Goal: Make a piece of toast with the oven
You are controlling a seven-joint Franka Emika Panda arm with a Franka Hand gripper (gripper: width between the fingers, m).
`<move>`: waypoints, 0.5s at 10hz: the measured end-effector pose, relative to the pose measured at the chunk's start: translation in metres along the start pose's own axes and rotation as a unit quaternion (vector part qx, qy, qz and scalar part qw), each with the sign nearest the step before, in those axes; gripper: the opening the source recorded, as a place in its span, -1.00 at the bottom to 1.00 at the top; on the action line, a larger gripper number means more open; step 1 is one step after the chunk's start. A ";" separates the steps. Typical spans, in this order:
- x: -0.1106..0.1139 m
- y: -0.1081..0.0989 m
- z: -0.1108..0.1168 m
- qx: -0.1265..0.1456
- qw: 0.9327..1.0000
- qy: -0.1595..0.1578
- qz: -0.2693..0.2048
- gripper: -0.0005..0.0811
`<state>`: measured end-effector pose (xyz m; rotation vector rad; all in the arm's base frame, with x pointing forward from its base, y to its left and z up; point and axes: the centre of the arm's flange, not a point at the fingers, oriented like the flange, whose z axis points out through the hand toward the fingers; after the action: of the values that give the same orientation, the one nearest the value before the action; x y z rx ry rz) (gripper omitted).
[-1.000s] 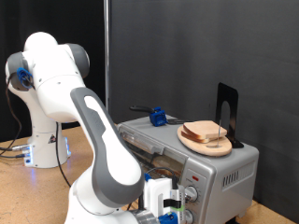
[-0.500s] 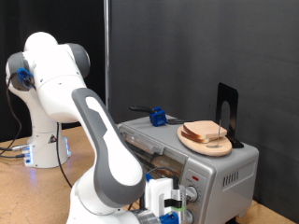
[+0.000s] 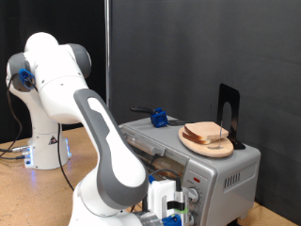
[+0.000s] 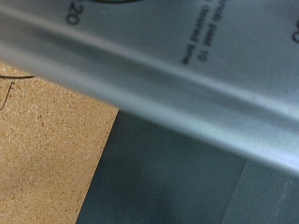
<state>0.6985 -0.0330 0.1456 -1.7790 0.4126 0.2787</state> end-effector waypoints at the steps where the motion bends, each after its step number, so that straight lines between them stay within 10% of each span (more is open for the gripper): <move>1: 0.000 -0.001 0.000 0.001 1.000 0.000 0.001 -0.70; 5: 0.000 0.000 0.000 0.009 1.000 0.003 -0.017 -0.70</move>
<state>0.6981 -0.0328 0.1458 -1.7687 0.3876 0.2456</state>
